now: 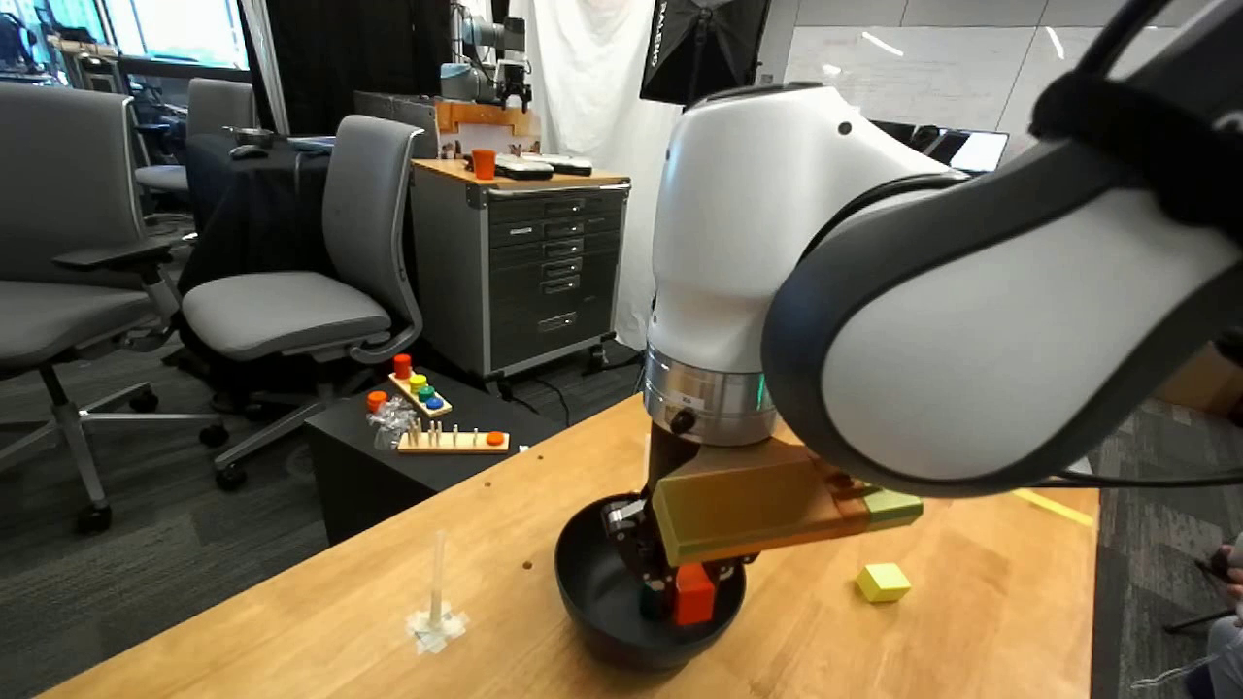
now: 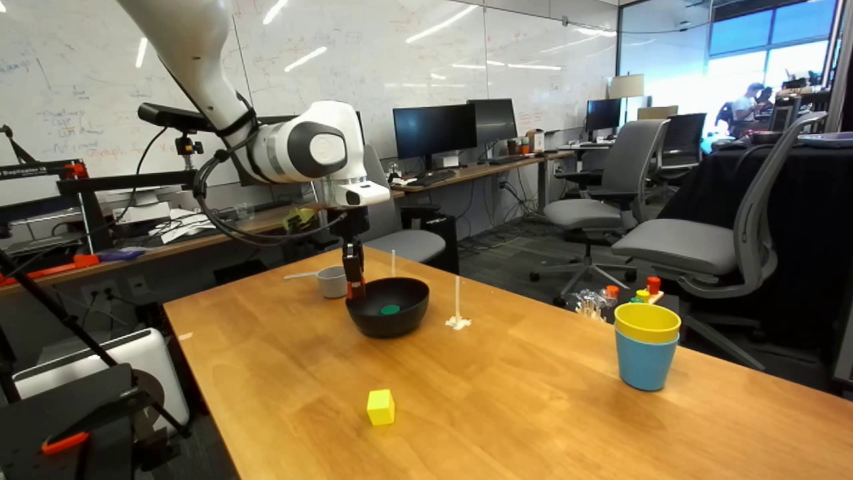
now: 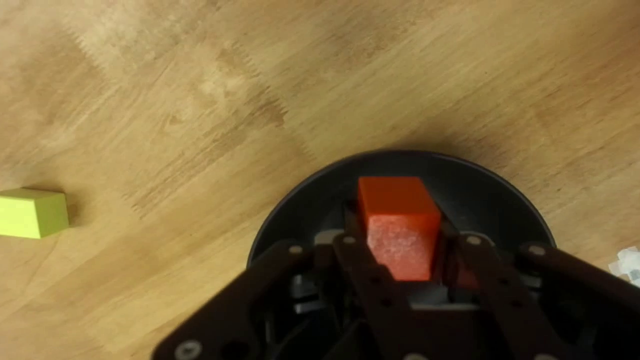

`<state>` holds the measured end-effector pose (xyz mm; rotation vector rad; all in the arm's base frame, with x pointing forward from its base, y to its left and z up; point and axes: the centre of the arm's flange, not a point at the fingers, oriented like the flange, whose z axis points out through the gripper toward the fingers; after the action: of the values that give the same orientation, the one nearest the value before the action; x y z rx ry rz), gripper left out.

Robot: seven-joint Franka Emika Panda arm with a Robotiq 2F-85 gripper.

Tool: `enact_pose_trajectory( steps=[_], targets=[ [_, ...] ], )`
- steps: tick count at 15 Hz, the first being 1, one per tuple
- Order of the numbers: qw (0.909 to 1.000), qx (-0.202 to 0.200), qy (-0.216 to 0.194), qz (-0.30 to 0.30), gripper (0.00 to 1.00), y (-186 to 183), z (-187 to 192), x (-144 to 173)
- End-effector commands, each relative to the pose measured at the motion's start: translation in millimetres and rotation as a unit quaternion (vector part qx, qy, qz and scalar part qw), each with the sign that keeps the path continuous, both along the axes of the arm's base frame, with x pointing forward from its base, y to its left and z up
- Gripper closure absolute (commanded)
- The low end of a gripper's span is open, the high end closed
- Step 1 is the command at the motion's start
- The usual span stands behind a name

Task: Put the green, orange and yellow building blocks in the black bowl

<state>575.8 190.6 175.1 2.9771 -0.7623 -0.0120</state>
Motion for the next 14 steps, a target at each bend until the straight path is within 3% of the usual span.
enact_pose_trajectory(
  steps=[1,14],
  targets=[
    [0.9999,0.003,-0.008,0.012,0.92,3.5,-13.1,3.1],
    [0.9996,-0.001,-0.023,0.018,0.9,2.4,-34.1,19.6]
  ],
)
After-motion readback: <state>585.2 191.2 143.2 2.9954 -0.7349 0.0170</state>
